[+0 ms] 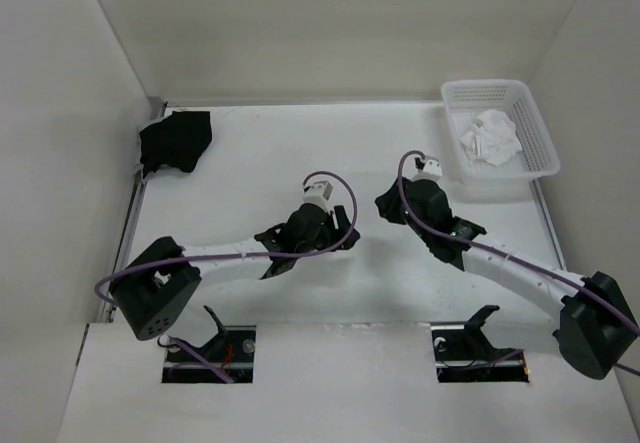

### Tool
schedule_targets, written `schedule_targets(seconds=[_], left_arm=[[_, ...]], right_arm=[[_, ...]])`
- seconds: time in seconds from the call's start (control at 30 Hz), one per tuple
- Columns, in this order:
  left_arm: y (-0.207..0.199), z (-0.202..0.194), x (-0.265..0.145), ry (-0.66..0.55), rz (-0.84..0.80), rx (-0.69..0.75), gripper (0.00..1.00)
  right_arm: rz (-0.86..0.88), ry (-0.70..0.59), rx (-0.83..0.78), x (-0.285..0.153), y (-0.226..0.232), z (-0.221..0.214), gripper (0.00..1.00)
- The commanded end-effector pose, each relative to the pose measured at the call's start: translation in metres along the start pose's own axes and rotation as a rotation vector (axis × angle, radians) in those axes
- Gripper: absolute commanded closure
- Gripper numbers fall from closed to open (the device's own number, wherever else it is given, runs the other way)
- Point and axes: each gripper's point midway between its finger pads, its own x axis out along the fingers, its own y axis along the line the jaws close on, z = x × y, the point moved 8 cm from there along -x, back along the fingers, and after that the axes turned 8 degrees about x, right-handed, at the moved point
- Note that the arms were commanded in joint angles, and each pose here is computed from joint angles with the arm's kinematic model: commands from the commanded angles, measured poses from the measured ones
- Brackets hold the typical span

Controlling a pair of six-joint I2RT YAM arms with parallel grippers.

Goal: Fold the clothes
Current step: Grab the tank top from the pile

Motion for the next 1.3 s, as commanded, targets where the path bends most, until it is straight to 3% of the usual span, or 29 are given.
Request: schedule_targets(seconds=[0.0, 0.07, 0.13, 0.33, 0.4, 0.47, 0.57, 0.67, 0.8, 1.0, 1.27], left_arm=[[-0.023, 0.012, -0.001, -0.054, -0.069, 0.028, 0.44], [-0.025, 0.005, 0.0, -0.042, -0.071, 0.034, 0.44], [-0.03, -0.002, 0.0, -0.034, -0.09, 0.049, 0.44], [-0.041, -0.018, -0.002, -0.025, -0.145, 0.086, 0.47], [-0.038, -0.021, -0.006, -0.037, -0.162, 0.085, 0.47], [-0.034, -0.022, -0.007, -0.039, -0.161, 0.081, 0.47], [-0.026, -0.022, -0.012, -0.041, -0.153, 0.073, 0.47], [-0.017, -0.017, -0.017, -0.06, -0.139, 0.058, 0.47], [-0.01, -0.006, -0.025, -0.088, -0.147, 0.03, 0.47], [-0.004, 0.003, -0.027, -0.096, -0.155, 0.009, 0.47], [-0.003, 0.003, -0.019, -0.085, -0.141, 0.002, 0.47]], right_arm=[[0.066, -0.098, 0.002, 0.006, 0.029, 0.036, 0.75], [0.039, -0.123, 0.006, 0.015, 0.03, 0.05, 0.96], [-0.016, -0.177, 0.013, 0.027, 0.025, 0.076, 1.0], [-0.305, -0.439, 0.084, 0.064, -0.027, 0.2, 0.96], [-0.461, -0.464, 0.136, 0.093, -0.08, 0.248, 0.86], [-0.542, -0.438, 0.156, 0.111, -0.11, 0.261, 0.76], [-0.633, -0.386, 0.162, 0.137, -0.151, 0.271, 0.6], [-0.707, -0.342, 0.159, 0.153, -0.187, 0.268, 0.52], [-0.784, -0.308, 0.169, 0.148, -0.221, 0.266, 0.49], [-0.782, -0.252, 0.124, 0.151, -0.235, 0.264, 0.46], [-0.764, -0.143, 0.113, 0.174, -0.245, 0.259, 0.51]])
